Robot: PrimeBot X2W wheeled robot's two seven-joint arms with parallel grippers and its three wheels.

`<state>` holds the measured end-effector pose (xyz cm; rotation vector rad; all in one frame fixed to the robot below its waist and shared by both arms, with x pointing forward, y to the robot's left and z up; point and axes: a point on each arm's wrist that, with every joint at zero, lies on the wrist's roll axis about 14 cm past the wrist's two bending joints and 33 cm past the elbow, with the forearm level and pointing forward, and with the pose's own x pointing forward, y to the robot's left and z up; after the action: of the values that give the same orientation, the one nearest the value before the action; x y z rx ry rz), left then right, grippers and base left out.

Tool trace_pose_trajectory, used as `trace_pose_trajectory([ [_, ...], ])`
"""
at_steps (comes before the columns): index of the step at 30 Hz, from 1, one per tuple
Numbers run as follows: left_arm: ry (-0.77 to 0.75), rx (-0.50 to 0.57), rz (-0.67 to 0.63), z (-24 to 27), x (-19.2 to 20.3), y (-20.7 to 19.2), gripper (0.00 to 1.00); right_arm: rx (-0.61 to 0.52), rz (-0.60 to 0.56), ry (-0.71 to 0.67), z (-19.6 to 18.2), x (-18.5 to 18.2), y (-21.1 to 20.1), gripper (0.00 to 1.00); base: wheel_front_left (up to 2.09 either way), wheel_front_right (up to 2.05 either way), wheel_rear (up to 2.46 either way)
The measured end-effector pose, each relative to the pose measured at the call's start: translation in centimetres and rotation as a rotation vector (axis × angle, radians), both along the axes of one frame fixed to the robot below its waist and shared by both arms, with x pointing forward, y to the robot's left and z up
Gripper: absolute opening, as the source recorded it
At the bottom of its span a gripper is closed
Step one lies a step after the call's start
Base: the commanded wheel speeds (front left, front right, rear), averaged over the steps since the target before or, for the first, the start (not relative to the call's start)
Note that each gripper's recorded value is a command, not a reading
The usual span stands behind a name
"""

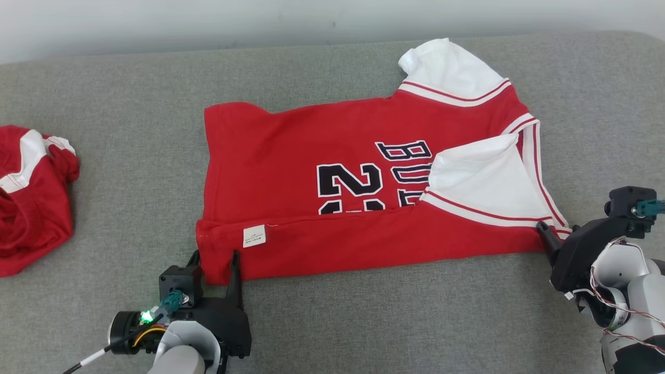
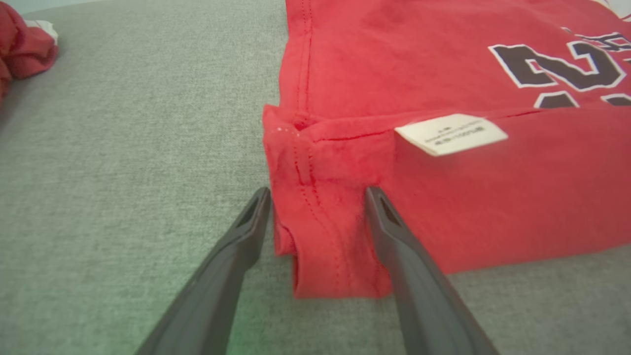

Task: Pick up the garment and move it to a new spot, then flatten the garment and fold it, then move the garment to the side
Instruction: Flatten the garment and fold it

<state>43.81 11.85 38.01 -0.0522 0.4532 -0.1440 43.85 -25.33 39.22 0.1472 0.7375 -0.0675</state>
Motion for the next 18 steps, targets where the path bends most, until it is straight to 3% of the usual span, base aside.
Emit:
trace_pose_trajectory([
  [4,0.022,-0.003,0.002,-0.4,-0.1,0.1,0.98,0.005,0.004,0.046,-0.9,-0.2,0.1,1.00,0.00,0.00,0.00],
  [5,0.029,-0.011,0.001,-0.5,-0.2,-0.1,0.70,0.011,-0.002,0.053,-0.9,-0.2,0.1,1.00,0.00,0.00,0.00],
  [6,0.039,-0.015,-0.004,-0.6,-0.3,-0.2,0.48,0.016,-0.004,0.062,-1.1,-0.3,0.1,0.73,0.00,0.00,0.00],
  [7,0.049,-0.020,-0.012,-0.7,-0.4,-0.4,0.10,0.018,-0.004,0.069,-1.1,-0.4,0.1,0.29,0.00,0.00,0.00],
  [8,0.057,-0.025,-0.012,-0.8,-0.5,-0.4,0.00,0.023,-0.004,0.070,-1.1,-0.4,0.2,0.00,0.00,0.00,0.00],
  [18,0.083,-0.044,-0.030,-0.3,-1.8,-0.8,0.00,0.204,-0.048,0.048,0.2,-1.9,2.3,0.00,0.00,0.00,0.00],
])
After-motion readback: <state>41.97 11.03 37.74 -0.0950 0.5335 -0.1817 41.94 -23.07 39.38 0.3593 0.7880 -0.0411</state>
